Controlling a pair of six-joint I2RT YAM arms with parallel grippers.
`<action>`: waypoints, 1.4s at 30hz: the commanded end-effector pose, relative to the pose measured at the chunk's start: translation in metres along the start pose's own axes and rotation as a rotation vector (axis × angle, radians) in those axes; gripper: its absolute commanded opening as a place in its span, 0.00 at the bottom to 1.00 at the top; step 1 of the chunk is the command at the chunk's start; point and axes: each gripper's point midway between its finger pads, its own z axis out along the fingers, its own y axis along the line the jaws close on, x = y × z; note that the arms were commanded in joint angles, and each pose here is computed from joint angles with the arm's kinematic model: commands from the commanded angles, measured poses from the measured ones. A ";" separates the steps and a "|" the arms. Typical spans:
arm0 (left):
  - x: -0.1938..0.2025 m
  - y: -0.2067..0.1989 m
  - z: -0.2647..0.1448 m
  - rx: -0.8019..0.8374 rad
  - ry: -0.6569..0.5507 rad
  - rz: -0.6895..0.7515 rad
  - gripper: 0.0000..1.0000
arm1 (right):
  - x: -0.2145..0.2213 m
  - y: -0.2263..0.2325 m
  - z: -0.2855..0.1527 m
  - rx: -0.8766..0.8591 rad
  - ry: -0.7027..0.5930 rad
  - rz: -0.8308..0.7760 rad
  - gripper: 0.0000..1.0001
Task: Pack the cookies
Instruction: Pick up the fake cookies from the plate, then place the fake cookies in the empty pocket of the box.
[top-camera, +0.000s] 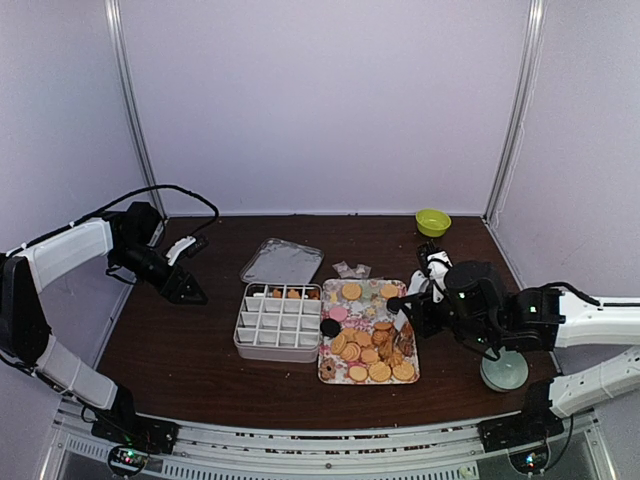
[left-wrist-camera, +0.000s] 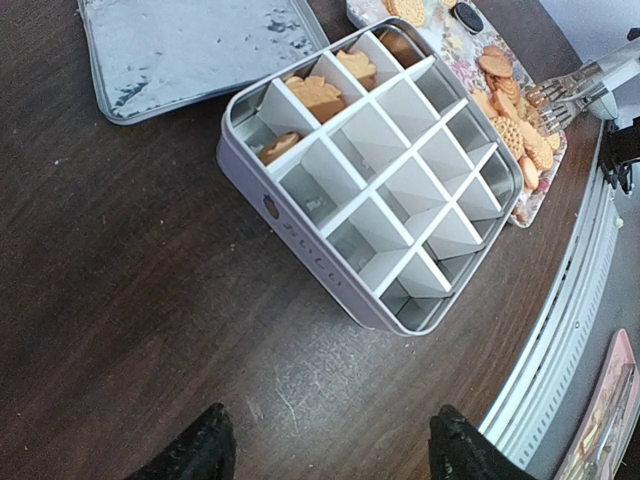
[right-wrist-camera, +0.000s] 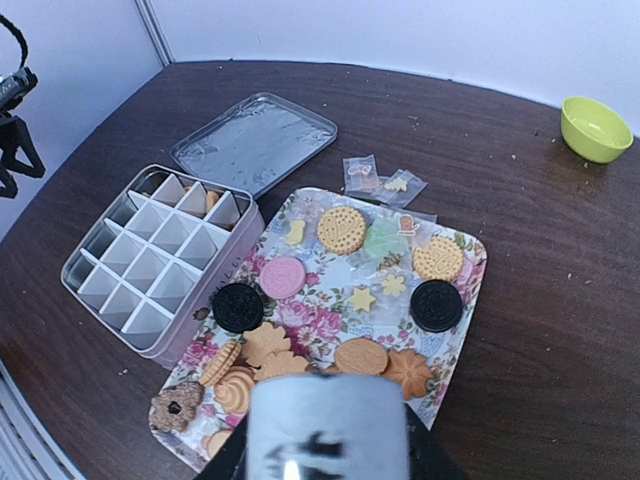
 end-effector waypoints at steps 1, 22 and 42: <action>-0.008 -0.002 -0.003 0.009 -0.022 0.010 0.69 | 0.004 0.001 -0.001 -0.005 0.023 -0.017 0.33; -0.009 0.009 0.018 0.041 -0.045 -0.022 0.67 | -0.161 0.101 0.005 -0.193 -0.254 0.007 0.14; 0.020 0.020 0.006 -0.004 0.000 0.010 0.68 | -0.174 0.244 0.159 -0.377 -0.188 -0.047 0.15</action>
